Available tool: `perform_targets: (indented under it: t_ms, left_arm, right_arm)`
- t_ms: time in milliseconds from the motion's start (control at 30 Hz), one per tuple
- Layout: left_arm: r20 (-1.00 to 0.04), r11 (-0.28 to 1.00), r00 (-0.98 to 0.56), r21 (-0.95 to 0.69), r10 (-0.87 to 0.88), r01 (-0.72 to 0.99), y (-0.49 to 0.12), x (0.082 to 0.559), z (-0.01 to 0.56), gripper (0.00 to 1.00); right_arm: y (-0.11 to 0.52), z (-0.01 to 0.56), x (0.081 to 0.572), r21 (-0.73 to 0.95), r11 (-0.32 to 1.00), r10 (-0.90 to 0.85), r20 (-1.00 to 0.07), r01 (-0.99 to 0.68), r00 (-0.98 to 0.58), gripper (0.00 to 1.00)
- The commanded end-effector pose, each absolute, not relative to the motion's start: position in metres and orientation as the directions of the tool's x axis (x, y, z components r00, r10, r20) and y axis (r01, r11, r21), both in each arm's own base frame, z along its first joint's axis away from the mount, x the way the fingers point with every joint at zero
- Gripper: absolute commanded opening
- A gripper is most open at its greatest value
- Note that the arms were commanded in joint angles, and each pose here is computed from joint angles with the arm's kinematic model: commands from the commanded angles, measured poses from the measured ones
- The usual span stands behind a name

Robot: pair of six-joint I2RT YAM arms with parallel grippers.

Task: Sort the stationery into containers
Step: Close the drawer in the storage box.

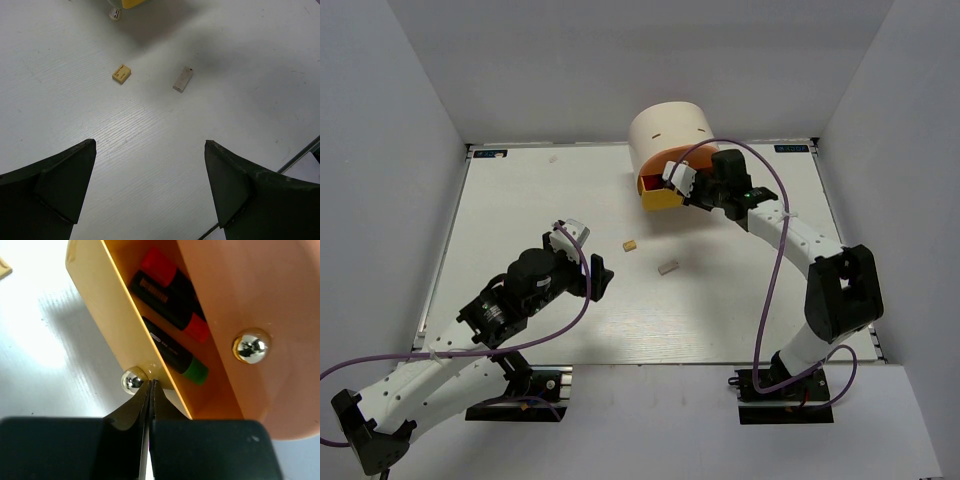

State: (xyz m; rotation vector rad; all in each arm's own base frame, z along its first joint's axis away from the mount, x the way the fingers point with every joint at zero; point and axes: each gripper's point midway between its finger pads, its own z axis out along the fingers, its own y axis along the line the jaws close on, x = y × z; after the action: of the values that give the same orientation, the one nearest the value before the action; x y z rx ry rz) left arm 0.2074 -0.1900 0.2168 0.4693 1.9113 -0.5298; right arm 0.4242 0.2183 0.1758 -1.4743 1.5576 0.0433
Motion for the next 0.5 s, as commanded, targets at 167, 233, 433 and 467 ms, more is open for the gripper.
perform_targets:
  t_ms: [167, 233, 433, 467]
  left_arm:
    - [-0.926, 0.826, -0.369, -0.140, 0.087, 0.545, -0.189, 0.207, 0.217, 0.99]
    - [-0.923, 0.827, -0.374, -0.138, 0.093, 0.545, -0.189, 0.208, 0.215, 0.99]
    - [-0.920, 0.828, -0.380, -0.135, 0.099, 0.544, -0.188, 0.207, 0.213, 0.99]
    - [-0.920, 0.828, -0.380, -0.135, 0.099, 0.544, -0.188, 0.207, 0.213, 0.99]
  right_arm:
    - [0.220, 0.201, 0.450, -0.625, 0.345, -0.732, -0.646, -0.700, 0.216, 0.00]
    - [0.221, 0.207, 0.456, -0.641, 0.358, -0.724, -0.650, -0.679, 0.231, 0.00]
    - [0.223, 0.203, 0.465, -0.644, 0.366, -0.729, -0.647, -0.672, 0.223, 0.00]
    - [0.223, 0.200, 0.466, -0.642, 0.364, -0.730, -0.647, -0.675, 0.222, 0.00]
